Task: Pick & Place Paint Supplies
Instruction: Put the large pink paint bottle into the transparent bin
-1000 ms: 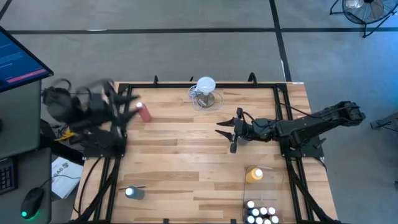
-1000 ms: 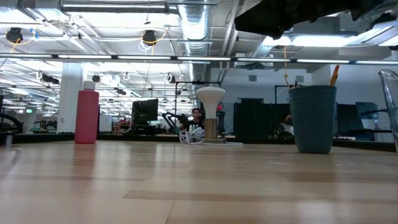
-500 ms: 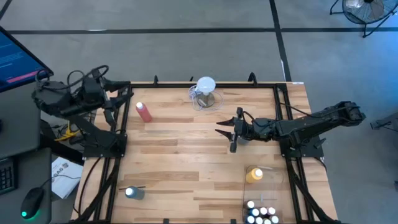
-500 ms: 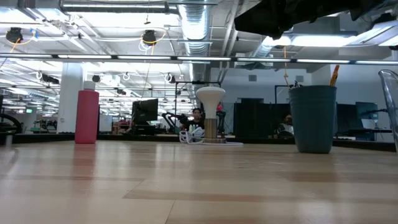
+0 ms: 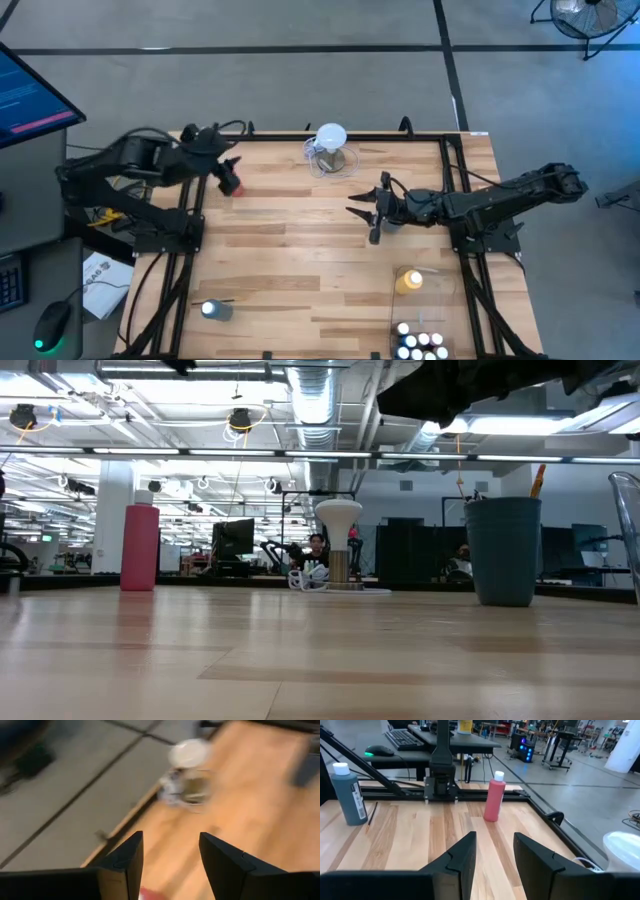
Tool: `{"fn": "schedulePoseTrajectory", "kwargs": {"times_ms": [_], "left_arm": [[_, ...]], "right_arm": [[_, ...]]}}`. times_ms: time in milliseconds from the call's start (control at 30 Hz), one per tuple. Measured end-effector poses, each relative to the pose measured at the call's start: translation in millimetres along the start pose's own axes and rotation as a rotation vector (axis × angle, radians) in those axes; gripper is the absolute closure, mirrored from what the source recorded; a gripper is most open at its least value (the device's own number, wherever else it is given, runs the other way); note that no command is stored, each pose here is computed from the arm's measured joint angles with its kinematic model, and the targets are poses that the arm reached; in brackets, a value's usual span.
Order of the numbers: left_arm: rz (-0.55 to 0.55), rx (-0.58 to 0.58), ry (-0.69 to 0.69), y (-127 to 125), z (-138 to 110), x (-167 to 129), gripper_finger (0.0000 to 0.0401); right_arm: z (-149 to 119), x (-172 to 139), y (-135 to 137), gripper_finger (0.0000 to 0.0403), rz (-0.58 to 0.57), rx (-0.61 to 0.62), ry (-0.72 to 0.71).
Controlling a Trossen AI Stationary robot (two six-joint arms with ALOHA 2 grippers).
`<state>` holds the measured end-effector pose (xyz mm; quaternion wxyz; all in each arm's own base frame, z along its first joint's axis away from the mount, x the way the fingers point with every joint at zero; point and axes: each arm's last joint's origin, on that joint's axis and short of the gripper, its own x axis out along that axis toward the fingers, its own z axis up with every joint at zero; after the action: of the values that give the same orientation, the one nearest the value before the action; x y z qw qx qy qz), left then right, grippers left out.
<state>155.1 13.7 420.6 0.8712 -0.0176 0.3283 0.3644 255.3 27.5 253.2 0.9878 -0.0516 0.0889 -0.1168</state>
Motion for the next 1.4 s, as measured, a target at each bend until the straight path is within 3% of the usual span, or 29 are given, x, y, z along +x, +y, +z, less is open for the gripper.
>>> {"fn": "schedulePoseTrajectory", "kwargs": {"times_ms": [133,200,400,600,700,1067,1300,1400], "left_arm": [[0.177,-0.116,-0.008,6,-20,15,0.0242],[0.208,-0.193,-0.007,13,-35,18,0.0242],[0.157,-0.386,0.070,33,-77,21,0.0242],[0.072,-0.506,0.164,44,-100,23,0.0226],[0.046,-0.530,0.237,42,-106,33,0.0207],[0.154,-0.506,0.351,35,-102,80,0.0116],[0.205,-0.480,0.464,39,-99,108,0.0091],[0.177,-0.491,0.473,41,-97,115,0.0088]], "right_arm": [[-3,0,0,0.0280,0.001,-0.005,0.026],[-4,0,0,0.0280,0.002,-0.009,0.034],[-4,0,0,0.0280,0.001,-0.009,0.036],[-1,1,-4,0.0280,-0.014,0.005,0.010],[0,1,-4,0.0280,-0.015,0.007,0.003],[-1,2,-5,0.0280,-0.022,0.008,0.004],[-1,2,-5,0.0280,-0.021,0.006,0.008],[-1,2,-5,0.0280,-0.021,0.006,0.009]]}}
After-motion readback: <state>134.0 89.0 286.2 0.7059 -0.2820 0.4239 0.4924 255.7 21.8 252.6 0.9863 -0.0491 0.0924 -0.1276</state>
